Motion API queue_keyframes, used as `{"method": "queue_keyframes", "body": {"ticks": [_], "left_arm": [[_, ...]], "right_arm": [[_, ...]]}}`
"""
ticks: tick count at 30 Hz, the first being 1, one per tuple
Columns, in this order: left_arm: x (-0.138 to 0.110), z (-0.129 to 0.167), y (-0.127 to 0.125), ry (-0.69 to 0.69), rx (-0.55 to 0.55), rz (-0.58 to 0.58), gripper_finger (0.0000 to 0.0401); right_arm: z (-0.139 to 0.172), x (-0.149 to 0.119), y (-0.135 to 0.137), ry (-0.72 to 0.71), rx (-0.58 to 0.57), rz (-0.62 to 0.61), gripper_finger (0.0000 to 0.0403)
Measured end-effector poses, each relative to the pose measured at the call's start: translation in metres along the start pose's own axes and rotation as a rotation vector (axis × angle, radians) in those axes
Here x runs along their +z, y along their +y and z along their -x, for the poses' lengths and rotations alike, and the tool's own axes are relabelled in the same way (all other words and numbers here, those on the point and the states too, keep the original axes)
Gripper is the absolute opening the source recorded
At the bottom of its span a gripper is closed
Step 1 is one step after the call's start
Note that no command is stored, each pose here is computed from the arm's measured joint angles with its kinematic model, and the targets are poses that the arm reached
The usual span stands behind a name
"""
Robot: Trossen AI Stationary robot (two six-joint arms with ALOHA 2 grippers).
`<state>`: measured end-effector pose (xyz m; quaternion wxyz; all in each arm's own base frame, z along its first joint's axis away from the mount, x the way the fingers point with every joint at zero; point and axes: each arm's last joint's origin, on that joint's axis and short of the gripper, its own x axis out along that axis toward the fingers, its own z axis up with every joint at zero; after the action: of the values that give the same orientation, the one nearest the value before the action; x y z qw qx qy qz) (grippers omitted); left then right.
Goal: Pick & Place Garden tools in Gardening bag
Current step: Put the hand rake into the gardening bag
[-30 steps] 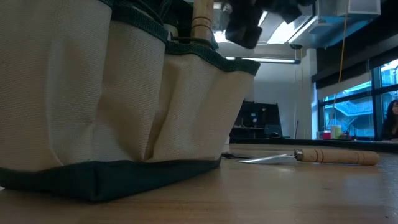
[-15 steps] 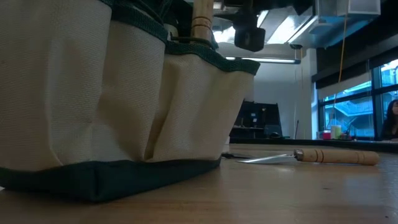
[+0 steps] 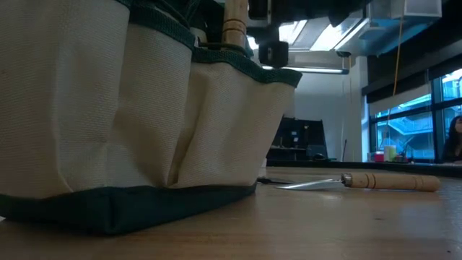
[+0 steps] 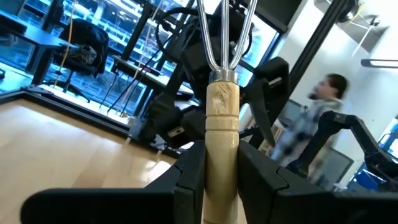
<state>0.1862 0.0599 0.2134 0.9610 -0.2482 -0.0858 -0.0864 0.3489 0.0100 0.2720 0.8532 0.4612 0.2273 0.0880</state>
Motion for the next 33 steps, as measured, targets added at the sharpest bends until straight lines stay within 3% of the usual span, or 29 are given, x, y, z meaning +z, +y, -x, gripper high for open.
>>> {"method": "queue_keyframes", "body": {"ticks": [16, 23, 28, 33], "left_arm": [[0.0, -0.001, -0.005, -0.015, -0.037, 0.035, 0.0064], [-0.004, -0.009, -0.024, -0.073, -0.078, 0.148, 0.0064], [-0.009, -0.023, -0.046, -0.108, -0.07, 0.185, 0.0064], [-0.011, -0.036, -0.076, -0.138, -0.089, 0.196, 0.0064]], "right_arm": [[-0.001, 0.008, 0.001, -0.104, 0.005, 0.112, 0.0245], [-0.006, 0.001, 0.015, -0.166, 0.033, 0.226, 0.0245], [-0.012, -0.014, 0.025, -0.213, -0.015, 0.27, 0.0245], [-0.016, -0.028, 0.039, -0.351, -0.084, 0.269, 0.0245]]}}
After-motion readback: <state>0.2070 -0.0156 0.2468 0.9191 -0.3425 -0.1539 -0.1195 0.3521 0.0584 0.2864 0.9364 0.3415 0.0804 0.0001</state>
